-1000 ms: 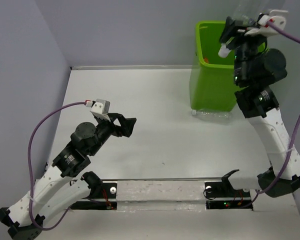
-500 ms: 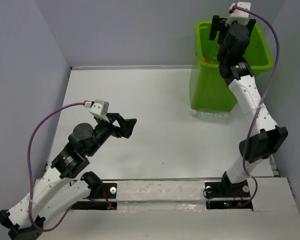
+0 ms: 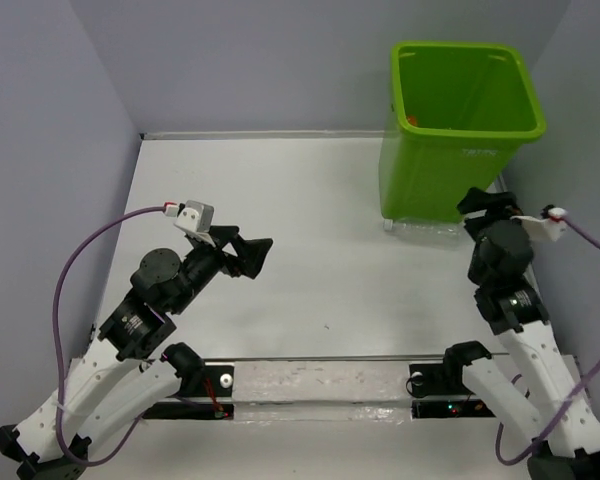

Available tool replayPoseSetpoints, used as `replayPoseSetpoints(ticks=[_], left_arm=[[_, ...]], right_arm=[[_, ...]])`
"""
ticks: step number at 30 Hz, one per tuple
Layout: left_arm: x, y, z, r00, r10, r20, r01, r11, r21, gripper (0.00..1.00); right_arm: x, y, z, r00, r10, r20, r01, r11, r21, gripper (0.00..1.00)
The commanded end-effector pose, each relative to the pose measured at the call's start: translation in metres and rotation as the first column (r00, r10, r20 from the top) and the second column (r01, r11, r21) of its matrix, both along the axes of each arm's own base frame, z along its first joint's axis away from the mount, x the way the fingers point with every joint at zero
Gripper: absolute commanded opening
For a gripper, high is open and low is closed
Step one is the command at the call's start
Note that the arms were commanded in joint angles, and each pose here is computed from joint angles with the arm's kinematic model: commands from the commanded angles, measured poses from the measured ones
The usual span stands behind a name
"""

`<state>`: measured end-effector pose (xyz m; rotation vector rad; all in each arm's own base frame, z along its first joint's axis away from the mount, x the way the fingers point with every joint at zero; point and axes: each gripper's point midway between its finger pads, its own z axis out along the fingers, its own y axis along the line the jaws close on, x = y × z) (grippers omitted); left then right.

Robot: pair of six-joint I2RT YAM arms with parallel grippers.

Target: Put the plastic bottles in the bin

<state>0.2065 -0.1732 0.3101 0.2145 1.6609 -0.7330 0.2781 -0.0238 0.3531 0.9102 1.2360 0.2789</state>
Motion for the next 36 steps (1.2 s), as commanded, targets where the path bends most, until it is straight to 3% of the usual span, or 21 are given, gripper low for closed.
replayPoseSetpoints(ticks=[1, 8, 18, 32, 36], left_arm=[[-0.001, -0.004, 0.011, 0.999, -0.027, 0.046, 0.028, 0.999, -0.021, 0.99], [0.000, -0.002, 0.010, 0.999, -0.016, 0.046, 0.017, 1.000, -0.020, 0.99], [0.003, -0.008, 0.002, 0.999, -0.029, 0.023, 0.029, 1.000, 0.003, 0.99], [0.010, -0.008, -0.005, 1.000, -0.011, 0.004, 0.011, 1.000, 0.024, 0.99], [0.012, -0.007, -0.007, 1.000, -0.004, -0.001, 0.004, 0.999, 0.032, 0.99]], right_arm=[[0.013, -0.006, -0.131, 0.967, -0.084, -0.242, 0.134, 0.971, 0.196, 0.73], [0.040, -0.013, -0.203, 0.921, -0.077, -0.381, 0.222, 0.909, 0.353, 0.86], [0.066, -0.017, -0.244, 0.943, -0.024, -0.333, 0.222, 0.791, 0.571, 0.88], [0.097, -0.015, -0.290, 0.915, 0.055, -0.399, 0.225, 0.751, 0.621, 0.90], [0.104, -0.010, -0.299, 0.913, 0.087, -0.400, 0.206, 0.746, 0.634, 0.81]])
